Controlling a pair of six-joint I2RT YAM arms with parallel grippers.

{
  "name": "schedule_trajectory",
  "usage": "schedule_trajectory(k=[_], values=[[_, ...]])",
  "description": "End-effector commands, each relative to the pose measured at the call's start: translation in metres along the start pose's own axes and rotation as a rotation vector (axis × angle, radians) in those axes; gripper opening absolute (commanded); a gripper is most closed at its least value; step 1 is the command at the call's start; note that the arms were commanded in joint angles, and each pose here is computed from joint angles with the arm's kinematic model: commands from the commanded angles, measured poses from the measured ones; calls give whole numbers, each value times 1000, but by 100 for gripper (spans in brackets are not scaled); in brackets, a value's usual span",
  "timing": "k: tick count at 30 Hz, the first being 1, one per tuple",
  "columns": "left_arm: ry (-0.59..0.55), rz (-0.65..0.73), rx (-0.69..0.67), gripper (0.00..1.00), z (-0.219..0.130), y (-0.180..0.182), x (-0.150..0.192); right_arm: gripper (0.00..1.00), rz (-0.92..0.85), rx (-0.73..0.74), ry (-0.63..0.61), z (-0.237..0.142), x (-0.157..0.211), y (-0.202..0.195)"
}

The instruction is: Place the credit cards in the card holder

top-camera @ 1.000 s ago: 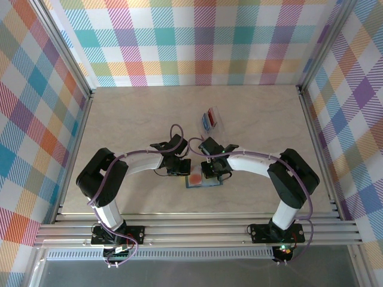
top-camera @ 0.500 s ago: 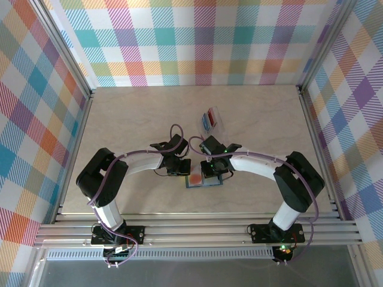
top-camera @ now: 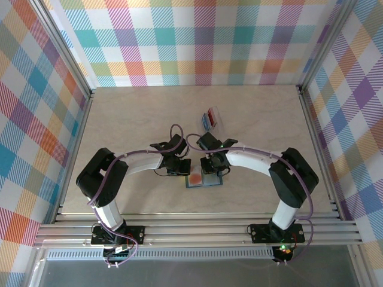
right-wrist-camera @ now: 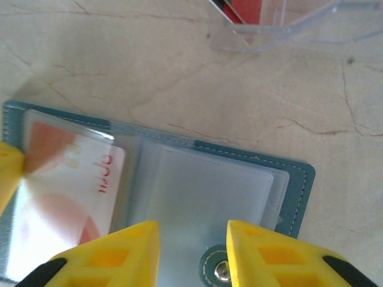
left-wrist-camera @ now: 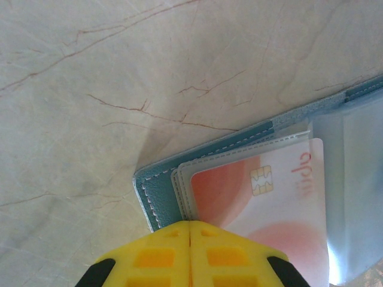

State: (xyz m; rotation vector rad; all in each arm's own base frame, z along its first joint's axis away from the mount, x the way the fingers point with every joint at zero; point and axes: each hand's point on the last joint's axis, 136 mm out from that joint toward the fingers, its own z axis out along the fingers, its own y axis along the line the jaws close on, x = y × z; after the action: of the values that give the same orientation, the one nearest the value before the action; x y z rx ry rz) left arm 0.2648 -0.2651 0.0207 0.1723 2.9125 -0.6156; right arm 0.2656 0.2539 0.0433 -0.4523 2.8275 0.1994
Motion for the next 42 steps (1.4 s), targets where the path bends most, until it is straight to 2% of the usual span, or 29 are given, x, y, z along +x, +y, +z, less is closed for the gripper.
schedule_trajectory(k=[1, 9, 12, 17, 25, 33, 42], values=[[57, -2, -12, 8, 12, 10, 17, 35, -13, 39, 31, 4, 4, -8], [58, -4, -10, 8, 13, 10, 17, 40, 0, 104, 100, 23, 22, -21], [58, -4, -9, 8, 13, 10, 17, 39, 1, 110, 108, 26, 25, -23], [58, -4, -10, 8, 13, 10, 17, 27, 0, 103, 118, 30, 29, -22], [59, -7, -17, 8, 14, 12, 17, 0, 5, 51, 58, 15, 16, -13], [61, -6, -21, 7, 15, 12, 17, 0, -9, 5, -21, -15, 1, -2], [63, -8, -13, 7, 16, 11, 17, 0, -6, -151, -10, -21, -2, 28]])
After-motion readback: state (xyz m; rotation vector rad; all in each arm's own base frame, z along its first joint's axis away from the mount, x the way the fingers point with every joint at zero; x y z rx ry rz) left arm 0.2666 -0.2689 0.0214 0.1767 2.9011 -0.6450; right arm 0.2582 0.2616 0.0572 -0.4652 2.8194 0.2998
